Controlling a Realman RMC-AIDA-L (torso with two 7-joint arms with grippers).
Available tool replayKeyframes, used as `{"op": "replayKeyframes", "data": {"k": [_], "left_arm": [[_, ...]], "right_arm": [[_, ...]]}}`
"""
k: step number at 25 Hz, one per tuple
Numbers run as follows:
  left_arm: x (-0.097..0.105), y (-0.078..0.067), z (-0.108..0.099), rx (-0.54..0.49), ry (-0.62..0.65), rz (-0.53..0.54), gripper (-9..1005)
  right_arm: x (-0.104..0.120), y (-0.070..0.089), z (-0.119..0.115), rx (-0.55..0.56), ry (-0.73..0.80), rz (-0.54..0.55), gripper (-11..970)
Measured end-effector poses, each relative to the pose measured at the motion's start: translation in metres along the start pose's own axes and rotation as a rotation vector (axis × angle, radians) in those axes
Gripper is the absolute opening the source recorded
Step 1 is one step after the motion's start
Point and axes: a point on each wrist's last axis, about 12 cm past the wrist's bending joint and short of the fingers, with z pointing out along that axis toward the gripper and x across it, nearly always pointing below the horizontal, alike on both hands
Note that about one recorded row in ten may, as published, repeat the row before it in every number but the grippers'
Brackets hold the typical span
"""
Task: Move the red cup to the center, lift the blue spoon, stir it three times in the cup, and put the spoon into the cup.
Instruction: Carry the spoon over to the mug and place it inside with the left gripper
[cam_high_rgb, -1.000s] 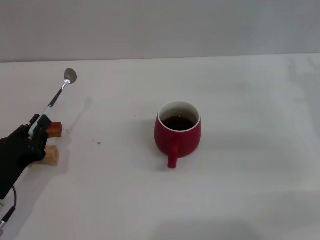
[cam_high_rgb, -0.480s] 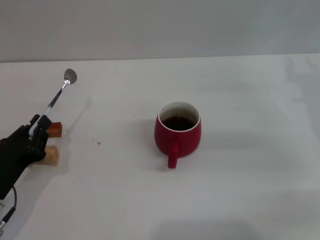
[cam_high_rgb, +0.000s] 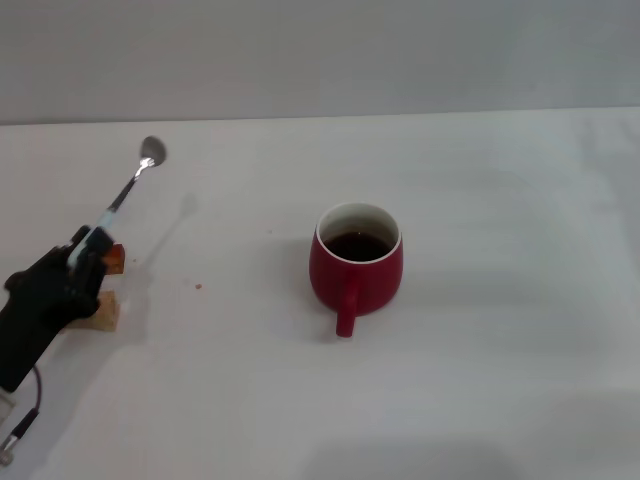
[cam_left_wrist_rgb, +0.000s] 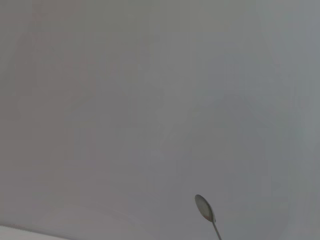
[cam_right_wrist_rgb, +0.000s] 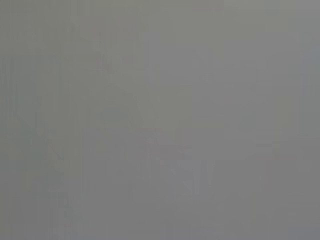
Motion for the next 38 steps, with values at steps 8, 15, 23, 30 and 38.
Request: {"op": "replayKeyframes", "data": {"k": [8, 15, 23, 30, 38], "left_arm": [[-0.020, -0.006, 0.046, 0.173, 0.059, -0.019, 145], [-0.055, -0.003, 0.084, 0.299, 0.147, -0.017, 145], [-0.107, -0.006, 0.117, 0.428, 0.339, -0.005, 145], [-0.144, -0.018, 0.144, 0.446, 0.587, 0.080, 145], [-0.178, -0.048, 0.159, 0.523, 0.784, 0.162, 145]], "right_arm": [[0.005, -0.026, -0.035, 0.060, 0.011, -0.026, 508], [0.006, -0.051, -0.064, 0.155, 0.022, -0.045, 507], [0.009, -0.057, -0.073, 0.182, 0.041, -0.044, 506], [0.013, -0.057, -0.068, 0.193, 0.083, -0.041, 506], [0.017, -0.058, -0.063, 0.204, 0.126, -0.043, 507]]}}
